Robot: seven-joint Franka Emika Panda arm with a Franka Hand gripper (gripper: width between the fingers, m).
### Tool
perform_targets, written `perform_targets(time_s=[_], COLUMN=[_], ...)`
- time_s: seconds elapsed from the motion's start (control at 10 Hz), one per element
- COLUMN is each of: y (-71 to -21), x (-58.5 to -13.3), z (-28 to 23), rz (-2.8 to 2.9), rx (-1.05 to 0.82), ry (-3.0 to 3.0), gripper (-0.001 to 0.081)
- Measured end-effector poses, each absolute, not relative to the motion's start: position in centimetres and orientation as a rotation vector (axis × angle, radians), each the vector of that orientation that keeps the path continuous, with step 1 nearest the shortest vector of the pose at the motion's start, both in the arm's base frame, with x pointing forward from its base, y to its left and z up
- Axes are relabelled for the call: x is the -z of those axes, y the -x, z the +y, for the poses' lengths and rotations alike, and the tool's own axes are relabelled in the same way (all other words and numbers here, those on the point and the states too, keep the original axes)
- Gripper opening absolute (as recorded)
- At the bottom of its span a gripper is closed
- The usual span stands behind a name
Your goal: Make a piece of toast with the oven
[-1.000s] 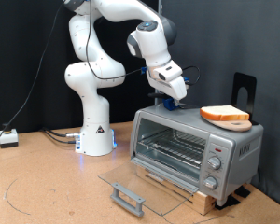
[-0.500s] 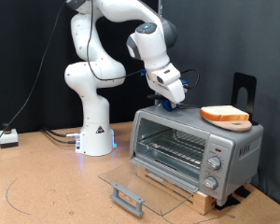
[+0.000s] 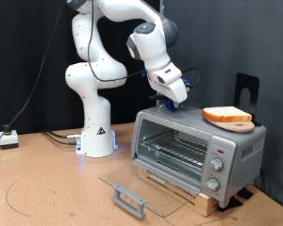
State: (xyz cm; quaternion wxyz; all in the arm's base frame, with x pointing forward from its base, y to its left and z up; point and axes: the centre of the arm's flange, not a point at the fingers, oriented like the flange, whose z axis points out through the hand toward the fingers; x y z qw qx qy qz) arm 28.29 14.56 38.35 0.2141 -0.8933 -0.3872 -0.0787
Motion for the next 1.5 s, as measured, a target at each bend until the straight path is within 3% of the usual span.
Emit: perform_targets(time_s=[0.5,1.0,1.5], y=[-29.1,-31.7,-31.3], x=[-40.2,-41.1,-40.5], z=[13.1,5.8,-1.2], rz=[-1.023,-0.680,-0.579], rx=[0.280,0.466,0.358], ry=[2.443,2.522,2.502], gripper=[0.0414,0.0414,0.0414])
